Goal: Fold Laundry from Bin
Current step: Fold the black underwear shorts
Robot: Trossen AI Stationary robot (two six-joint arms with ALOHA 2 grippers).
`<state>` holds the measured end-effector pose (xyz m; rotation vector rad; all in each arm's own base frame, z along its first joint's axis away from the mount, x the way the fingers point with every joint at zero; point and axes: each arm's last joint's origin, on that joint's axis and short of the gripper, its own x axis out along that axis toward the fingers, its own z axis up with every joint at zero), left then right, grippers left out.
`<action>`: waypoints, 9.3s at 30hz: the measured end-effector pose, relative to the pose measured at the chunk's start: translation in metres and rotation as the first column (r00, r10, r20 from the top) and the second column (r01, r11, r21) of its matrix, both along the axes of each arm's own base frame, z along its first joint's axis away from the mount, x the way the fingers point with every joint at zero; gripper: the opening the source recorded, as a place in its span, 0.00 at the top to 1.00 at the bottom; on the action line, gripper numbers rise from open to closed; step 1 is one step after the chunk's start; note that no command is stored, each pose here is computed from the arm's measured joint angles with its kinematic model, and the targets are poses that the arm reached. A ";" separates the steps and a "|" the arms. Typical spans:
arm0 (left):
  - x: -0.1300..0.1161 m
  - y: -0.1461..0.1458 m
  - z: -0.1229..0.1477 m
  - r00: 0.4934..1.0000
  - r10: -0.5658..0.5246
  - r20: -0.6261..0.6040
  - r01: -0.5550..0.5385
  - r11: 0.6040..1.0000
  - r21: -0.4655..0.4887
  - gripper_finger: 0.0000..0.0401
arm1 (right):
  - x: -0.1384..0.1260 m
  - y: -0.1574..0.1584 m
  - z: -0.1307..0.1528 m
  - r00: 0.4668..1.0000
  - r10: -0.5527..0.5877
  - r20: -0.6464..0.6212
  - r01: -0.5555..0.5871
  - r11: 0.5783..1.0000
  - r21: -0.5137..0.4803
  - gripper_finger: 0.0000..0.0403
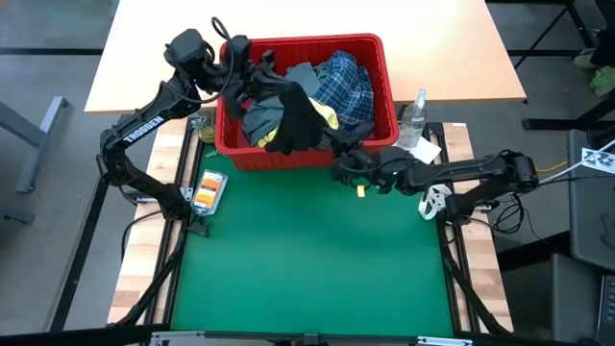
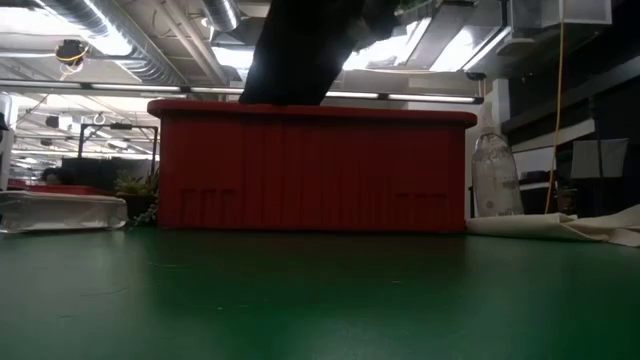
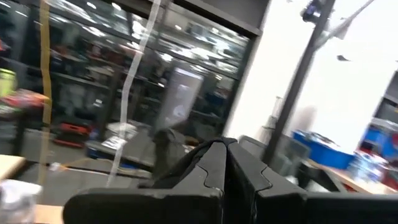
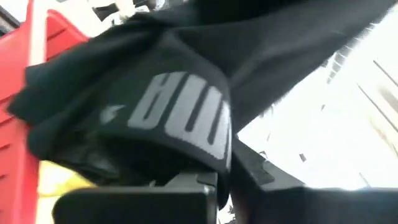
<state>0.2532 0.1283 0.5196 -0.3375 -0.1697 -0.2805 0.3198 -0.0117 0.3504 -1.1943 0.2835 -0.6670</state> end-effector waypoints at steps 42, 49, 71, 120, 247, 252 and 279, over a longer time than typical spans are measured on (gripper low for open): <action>0.024 -0.147 -0.111 0.690 0.226 -0.687 -0.021 0.956 0.293 1.00 | -0.162 0.060 0.028 0.809 0.585 -0.048 -0.429 0.645 0.633 0.99; 0.024 -0.162 -0.121 0.654 0.307 -0.692 -0.092 0.940 0.329 1.00 | -0.147 0.066 0.031 0.815 0.580 0.014 -0.463 0.636 0.617 0.99; -0.011 -0.208 -0.042 0.820 0.022 -0.572 0.082 0.985 0.155 1.00 | -0.152 0.085 0.062 0.518 0.771 0.370 -0.779 0.247 0.577 0.99; 0.048 -0.229 -0.216 0.113 0.646 -0.755 -0.226 0.757 0.613 1.00 | -0.151 0.131 -0.064 0.939 0.096 -0.329 0.193 0.645 0.739 0.99; 0.132 -0.257 -0.317 0.127 0.122 -0.984 0.166 0.976 0.142 0.82 | -0.101 0.139 -0.162 0.369 0.681 -0.633 0.360 0.523 0.773 0.61; 0.132 -0.262 -0.321 0.136 0.153 -0.979 0.166 0.970 0.175 0.82 | -0.100 0.139 -0.162 0.384 0.672 -0.633 0.348 0.530 0.773 0.61; 0.133 -0.262 -0.343 0.116 0.198 -0.973 0.105 0.972 0.210 0.69 | -0.100 0.138 -0.162 0.397 0.658 -0.640 0.341 0.542 0.768 0.61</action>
